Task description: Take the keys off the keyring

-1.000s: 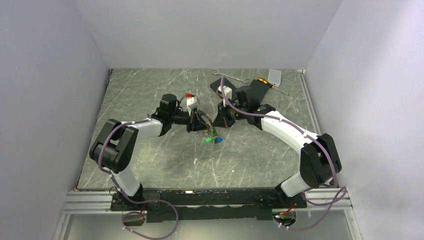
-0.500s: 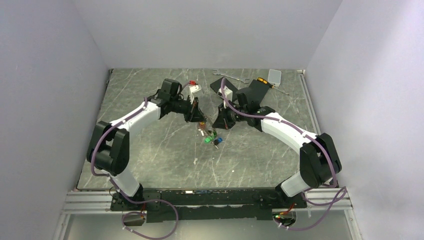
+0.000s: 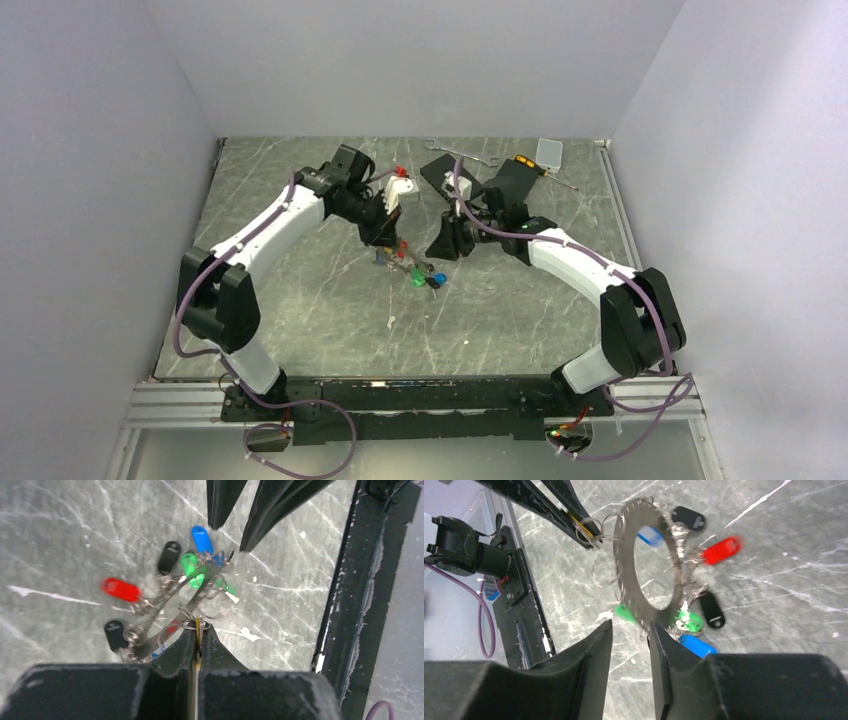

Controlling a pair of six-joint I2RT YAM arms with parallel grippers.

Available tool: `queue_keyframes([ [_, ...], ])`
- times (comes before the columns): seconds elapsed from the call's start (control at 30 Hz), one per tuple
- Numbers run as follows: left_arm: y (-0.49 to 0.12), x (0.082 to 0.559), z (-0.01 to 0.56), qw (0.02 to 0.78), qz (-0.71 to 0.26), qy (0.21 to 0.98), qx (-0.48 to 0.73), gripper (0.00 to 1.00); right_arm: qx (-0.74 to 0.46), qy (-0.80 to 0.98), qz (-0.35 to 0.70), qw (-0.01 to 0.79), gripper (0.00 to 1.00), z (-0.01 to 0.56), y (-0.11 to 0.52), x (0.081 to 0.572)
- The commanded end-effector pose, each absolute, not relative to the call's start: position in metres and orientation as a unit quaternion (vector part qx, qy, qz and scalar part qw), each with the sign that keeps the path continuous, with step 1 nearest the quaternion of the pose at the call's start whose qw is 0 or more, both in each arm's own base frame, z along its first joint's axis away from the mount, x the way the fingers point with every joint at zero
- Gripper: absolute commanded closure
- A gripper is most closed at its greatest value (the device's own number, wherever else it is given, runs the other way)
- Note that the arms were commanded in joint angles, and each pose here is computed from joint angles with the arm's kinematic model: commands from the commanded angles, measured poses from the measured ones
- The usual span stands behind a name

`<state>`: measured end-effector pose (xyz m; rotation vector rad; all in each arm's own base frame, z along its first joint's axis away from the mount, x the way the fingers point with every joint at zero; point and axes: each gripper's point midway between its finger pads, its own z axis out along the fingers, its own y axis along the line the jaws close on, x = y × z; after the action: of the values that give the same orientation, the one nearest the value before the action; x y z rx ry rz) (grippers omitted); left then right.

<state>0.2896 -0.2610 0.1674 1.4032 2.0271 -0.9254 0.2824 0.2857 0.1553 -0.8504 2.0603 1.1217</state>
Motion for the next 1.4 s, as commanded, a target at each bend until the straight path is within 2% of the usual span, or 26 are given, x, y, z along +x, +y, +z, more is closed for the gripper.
queue_keyframes([
  [0.0, -0.254, 0.291, 0.196, 0.277, -0.286, 0.705, 0.586, 1.0, -0.351, 0.729, 0.462, 0.364, 0.58, 0.197, 0.277, 0.285],
  [0.1, -0.254, 0.289, 0.201, 0.283, -0.264, 0.69, 0.612, 1.0, -0.352, 0.715, 0.476, 0.371, 0.49, 0.21, 0.268, 0.288],
  [0.47, -0.234, 0.275, 0.231, 0.267, -0.16, 0.589, 0.746, 1.0, -0.376, 0.687, 0.49, 0.384, 0.47, 0.222, 0.267, 0.288],
  [0.67, -0.229, 0.268, 0.244, 0.288, -0.137, 0.522, 0.791, 1.0, -0.416, 0.653, 0.494, 0.396, 0.48, 0.237, 0.269, 0.282],
  [0.83, -0.241, 0.262, 0.265, 0.345, -0.132, 0.46, 0.807, 1.0, -0.438, 0.626, 0.505, 0.403, 0.51, 0.249, 0.271, 0.274],
  [1.03, -0.248, 0.25, 0.273, 0.387, -0.121, 0.415, 0.815, 1.0, -0.45, 0.607, 0.513, 0.408, 0.58, 0.263, 0.275, 0.268],
  [1.13, -0.254, 0.247, 0.279, 0.406, -0.118, 0.398, 0.814, 1.0, -0.456, 0.599, 0.512, 0.414, 0.58, 0.271, 0.278, 0.269],
  [1.37, -0.258, 0.235, 0.277, 0.446, -0.065, 0.298, 0.842, 1.0, -0.481, 0.583, 0.493, 0.431, 0.58, 0.286, 0.281, 0.272],
])
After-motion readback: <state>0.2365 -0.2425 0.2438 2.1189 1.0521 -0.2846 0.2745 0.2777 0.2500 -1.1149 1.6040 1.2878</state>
